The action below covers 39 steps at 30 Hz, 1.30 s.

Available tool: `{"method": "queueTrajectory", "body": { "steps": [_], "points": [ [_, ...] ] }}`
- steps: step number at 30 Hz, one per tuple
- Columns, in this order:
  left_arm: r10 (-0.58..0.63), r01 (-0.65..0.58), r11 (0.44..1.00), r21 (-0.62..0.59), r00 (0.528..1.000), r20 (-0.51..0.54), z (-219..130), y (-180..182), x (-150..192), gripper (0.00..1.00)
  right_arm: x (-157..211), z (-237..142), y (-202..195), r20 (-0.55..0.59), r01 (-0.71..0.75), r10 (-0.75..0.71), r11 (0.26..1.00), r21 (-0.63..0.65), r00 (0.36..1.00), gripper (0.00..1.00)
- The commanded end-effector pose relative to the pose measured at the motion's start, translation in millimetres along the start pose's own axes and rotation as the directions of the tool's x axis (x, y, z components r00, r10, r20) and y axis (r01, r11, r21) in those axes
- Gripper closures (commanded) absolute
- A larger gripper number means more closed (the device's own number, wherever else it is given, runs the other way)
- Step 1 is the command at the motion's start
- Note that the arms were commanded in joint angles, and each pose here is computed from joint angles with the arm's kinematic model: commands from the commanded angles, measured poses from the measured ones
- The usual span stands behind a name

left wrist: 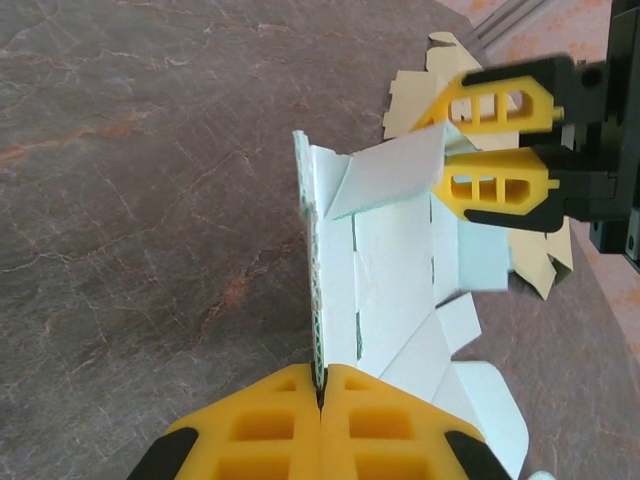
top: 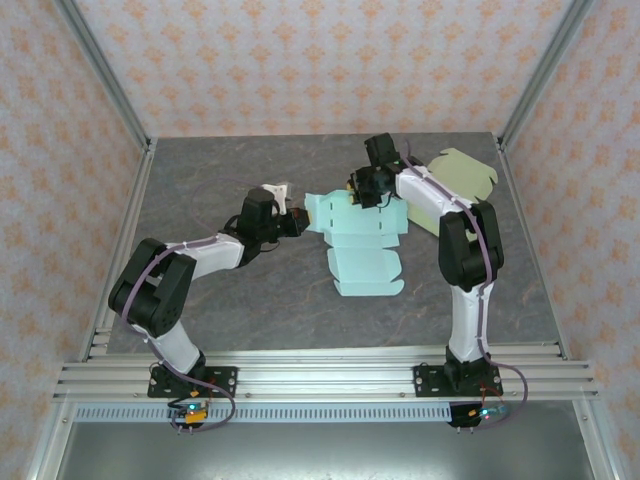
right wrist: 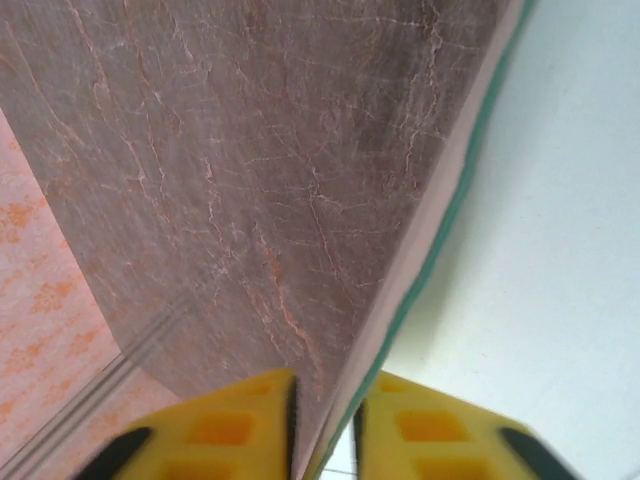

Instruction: Fold the paper box

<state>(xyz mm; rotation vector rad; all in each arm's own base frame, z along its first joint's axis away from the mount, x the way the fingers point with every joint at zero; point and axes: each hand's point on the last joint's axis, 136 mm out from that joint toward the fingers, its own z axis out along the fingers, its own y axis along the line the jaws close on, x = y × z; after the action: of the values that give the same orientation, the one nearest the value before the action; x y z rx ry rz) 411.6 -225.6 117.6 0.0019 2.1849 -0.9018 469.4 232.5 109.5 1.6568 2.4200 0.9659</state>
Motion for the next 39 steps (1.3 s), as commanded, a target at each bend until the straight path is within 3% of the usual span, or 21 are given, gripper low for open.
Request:
{"method": "queueTrajectory", "body": {
  "steps": [1, 2, 5, 9, 16, 22, 28, 39],
  "points": [
    [0.02, -0.018, 0.999, -0.046, 0.999, 0.044, -8, 5, -14, 0.84, 4, -16, 8, 0.003, 0.044, -0.043, 0.997, -0.059, 0.999, 0.95],
    [0.016, -0.014, 0.998, -0.059, 0.999, 0.041, -8, 7, -14, 0.73, 8, -16, 11, -0.017, 0.059, -0.061, 0.995, -0.084, 0.998, 0.97],
    [0.006, -0.003, 0.998, -0.07, 0.999, 0.049, -12, 11, -16, 0.59, 17, -14, 19, -0.068, 0.115, -0.128, 0.978, -0.175, 0.989, 0.98],
    [0.0, 0.007, 0.994, -0.107, 0.998, 0.069, -25, 23, -21, 0.58, 27, -15, 30, -0.104, 0.14, -0.191, 0.917, -0.373, 0.976, 1.0],
    [0.028, -0.006, 0.984, -0.176, 0.992, 0.12, -63, 50, -24, 0.58, 49, -31, 54, -0.164, 0.163, -0.312, 0.797, -0.582, 0.936, 1.0],
    [0.04, -0.028, 0.991, -0.131, 0.995, 0.089, -55, 49, -5, 0.5, 70, -47, 74, -0.19, 0.169, -0.449, 0.645, -0.745, 0.873, 0.98],
    [0.091, -0.07, 0.986, -0.149, 0.987, 0.134, -50, 39, -16, 0.47, 73, -39, 74, -0.169, 0.188, -0.489, 0.599, -0.779, 0.856, 0.94],
    [0.182, -0.177, 0.972, -0.152, 0.983, 0.018, -18, 39, -8, 0.47, 63, 9, 49, -0.143, 0.253, -0.528, 0.605, -0.755, 0.837, 0.97]
  ]
}}
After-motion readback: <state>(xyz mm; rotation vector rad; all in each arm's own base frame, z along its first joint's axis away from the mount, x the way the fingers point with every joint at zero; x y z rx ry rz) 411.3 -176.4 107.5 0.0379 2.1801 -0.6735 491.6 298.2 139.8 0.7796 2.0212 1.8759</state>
